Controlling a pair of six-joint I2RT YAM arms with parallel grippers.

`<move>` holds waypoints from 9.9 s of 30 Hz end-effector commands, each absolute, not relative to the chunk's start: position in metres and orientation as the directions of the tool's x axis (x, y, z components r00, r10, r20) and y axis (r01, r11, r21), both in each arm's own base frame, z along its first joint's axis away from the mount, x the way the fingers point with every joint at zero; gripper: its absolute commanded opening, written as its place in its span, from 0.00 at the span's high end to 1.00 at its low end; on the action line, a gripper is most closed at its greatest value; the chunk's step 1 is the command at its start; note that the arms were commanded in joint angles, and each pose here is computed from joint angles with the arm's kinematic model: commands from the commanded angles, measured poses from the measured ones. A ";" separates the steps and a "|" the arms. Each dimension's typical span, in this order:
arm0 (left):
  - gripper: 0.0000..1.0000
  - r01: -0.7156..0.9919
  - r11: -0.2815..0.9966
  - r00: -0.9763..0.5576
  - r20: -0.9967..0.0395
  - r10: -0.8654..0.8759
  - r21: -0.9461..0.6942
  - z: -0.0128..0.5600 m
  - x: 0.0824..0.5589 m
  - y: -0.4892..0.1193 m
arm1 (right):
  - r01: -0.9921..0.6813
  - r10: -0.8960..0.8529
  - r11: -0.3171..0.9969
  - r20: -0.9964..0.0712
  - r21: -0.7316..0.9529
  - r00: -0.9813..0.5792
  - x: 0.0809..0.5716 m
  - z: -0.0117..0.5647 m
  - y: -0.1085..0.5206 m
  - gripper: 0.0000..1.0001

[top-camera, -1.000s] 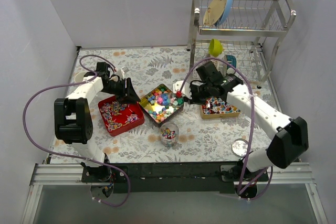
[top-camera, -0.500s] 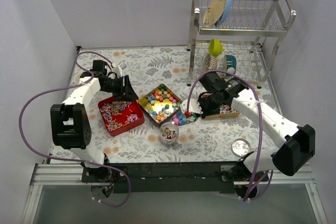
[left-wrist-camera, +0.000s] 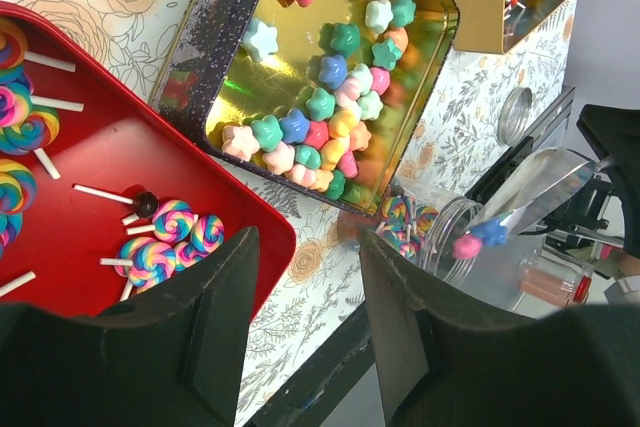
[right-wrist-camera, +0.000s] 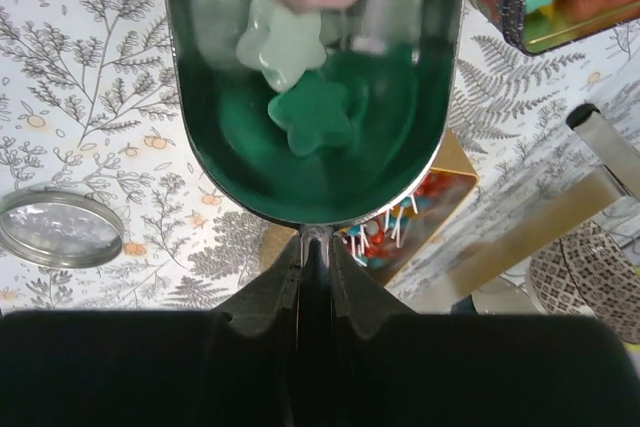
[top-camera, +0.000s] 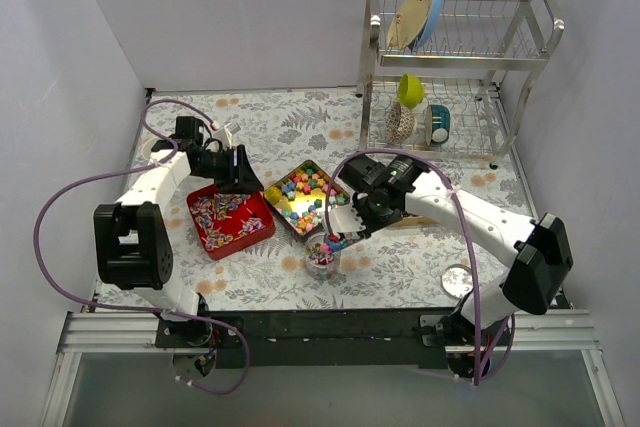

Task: Pack the candies
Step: Place the fake candies in the packing bottle, then scoop the fake candies from the storage box, then place the fake candies in the packing bottle, then place the spatula at the center of the board, then pick up the bottle lid at the center of the board.

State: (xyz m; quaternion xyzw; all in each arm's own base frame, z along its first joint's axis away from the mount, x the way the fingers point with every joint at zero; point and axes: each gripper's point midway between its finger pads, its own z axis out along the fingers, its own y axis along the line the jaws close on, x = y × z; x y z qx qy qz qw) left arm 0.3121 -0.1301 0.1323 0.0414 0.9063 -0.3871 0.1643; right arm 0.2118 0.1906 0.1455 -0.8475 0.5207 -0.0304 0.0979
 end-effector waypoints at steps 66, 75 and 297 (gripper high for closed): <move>1.00 -0.192 0.668 -0.967 0.024 -0.252 -0.719 0.026 0.250 -0.151 | -0.464 -0.409 -0.880 0.665 -0.105 0.625 0.393 0.147 0.289 0.99; 1.00 -0.139 0.647 -0.984 0.029 -0.178 -0.749 0.028 0.239 -0.170 | -0.532 -0.470 -0.845 0.538 -0.046 0.700 0.341 0.116 0.284 0.99; 0.34 0.714 0.546 -0.603 -0.781 0.163 -0.438 0.208 0.304 -0.204 | -0.997 -0.917 0.067 -0.396 -0.028 -0.050 0.173 0.033 0.036 0.90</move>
